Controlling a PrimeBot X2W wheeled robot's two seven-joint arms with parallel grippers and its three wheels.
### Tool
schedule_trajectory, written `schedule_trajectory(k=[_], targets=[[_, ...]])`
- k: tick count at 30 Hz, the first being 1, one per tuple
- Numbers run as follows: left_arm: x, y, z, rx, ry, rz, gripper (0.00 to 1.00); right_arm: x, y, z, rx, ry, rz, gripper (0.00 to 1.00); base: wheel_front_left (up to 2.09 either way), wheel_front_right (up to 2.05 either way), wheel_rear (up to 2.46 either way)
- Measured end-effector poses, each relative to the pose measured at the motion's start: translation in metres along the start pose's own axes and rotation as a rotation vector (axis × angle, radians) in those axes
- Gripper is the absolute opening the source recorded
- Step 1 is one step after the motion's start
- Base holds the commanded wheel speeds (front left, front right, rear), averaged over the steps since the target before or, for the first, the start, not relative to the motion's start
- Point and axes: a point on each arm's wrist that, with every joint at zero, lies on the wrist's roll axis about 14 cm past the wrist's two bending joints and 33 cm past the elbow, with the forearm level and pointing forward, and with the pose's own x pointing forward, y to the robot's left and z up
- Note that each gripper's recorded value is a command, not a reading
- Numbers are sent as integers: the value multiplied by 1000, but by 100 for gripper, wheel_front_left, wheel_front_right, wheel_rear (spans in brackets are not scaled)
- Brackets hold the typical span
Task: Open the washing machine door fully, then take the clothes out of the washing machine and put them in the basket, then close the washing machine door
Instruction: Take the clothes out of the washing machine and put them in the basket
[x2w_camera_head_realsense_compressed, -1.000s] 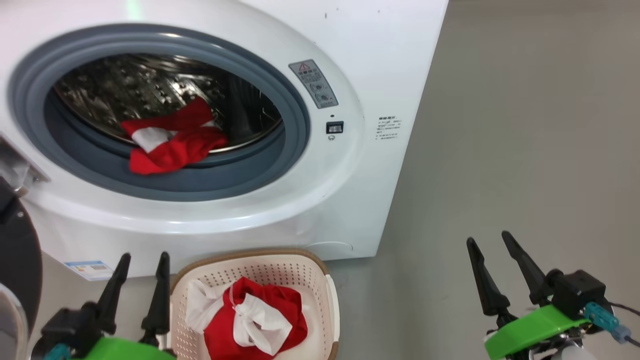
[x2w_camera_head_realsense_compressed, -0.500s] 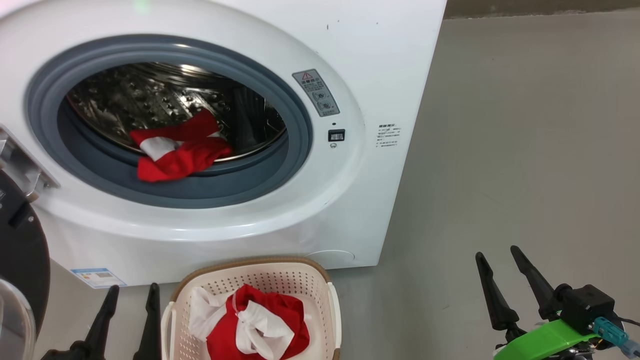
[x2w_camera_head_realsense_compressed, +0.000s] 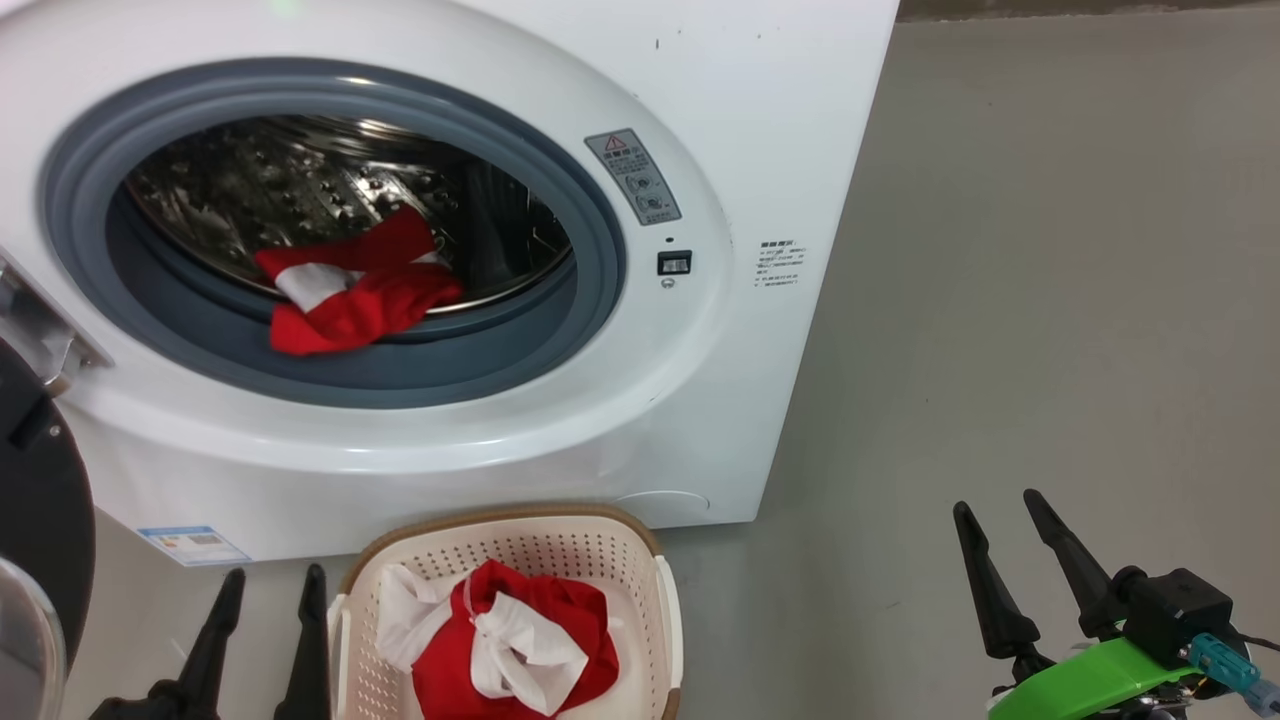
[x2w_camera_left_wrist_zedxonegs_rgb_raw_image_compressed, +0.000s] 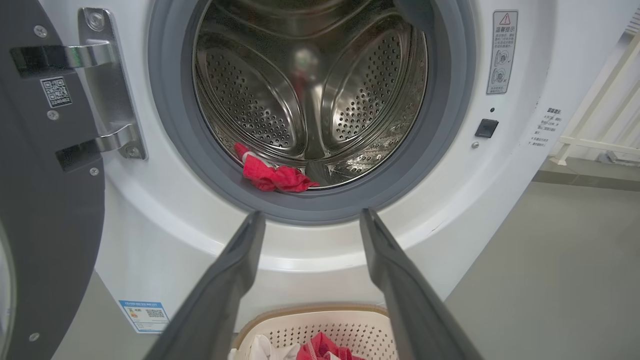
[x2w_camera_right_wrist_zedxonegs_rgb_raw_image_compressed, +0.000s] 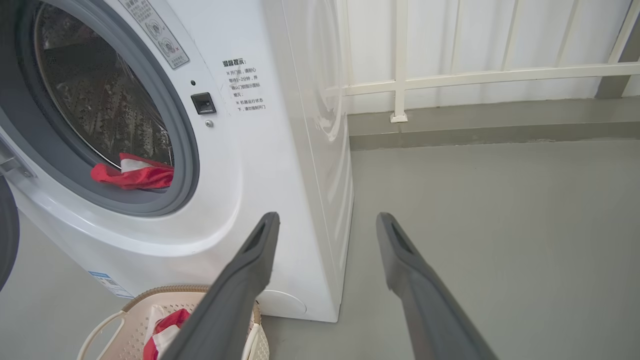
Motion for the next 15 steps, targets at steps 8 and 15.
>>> schedule_trajectory(k=[8,15], targets=[[21,-5,-11,27,37,-32,100,6,0,-8,10,22,-6,100,0,0,0],[65,-18,-19,157,71,-121,100,25,6,-11,20,25,6,100,0,0,0]])
